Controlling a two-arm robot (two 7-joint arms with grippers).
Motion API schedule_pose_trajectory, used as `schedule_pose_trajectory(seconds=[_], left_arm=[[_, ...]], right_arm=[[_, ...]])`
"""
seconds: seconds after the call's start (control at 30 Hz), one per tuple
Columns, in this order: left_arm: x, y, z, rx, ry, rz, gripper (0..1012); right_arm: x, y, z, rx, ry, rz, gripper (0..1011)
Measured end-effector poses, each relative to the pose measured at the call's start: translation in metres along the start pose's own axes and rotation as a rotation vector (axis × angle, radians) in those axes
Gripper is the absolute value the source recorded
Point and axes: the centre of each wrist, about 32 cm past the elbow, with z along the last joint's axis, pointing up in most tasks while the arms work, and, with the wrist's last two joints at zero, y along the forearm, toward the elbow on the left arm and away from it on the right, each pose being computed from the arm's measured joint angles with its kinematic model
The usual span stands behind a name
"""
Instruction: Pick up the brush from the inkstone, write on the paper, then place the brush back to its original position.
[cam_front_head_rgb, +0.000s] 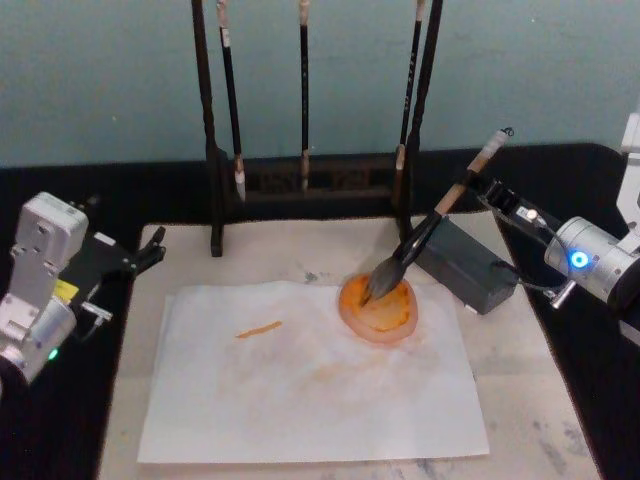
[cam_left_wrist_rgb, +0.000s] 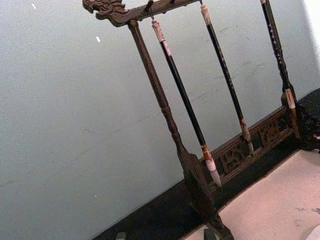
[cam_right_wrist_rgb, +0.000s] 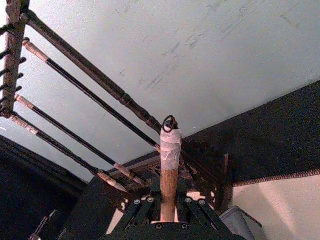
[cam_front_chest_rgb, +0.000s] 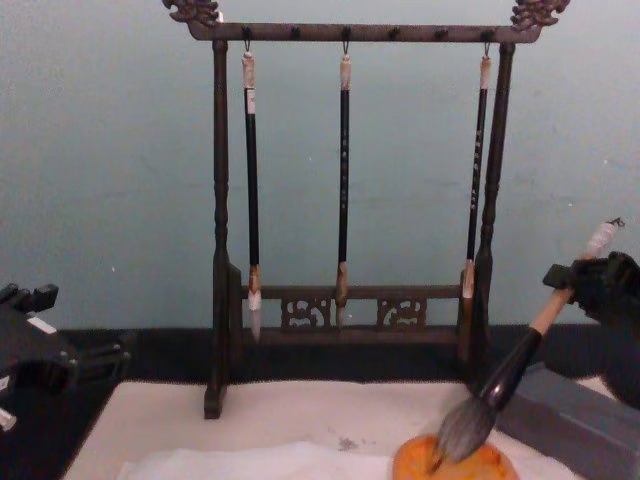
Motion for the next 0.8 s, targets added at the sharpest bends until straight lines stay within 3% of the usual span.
schedule_pose_trajectory(seconds=[0.8], left_arm=[[0.0000,0.0000,0.0000,0.000,0.000,0.000,1010]], right_arm=[[0.0022,-0.0019,-0.0068,0.007,0.028,-0.012,176]])
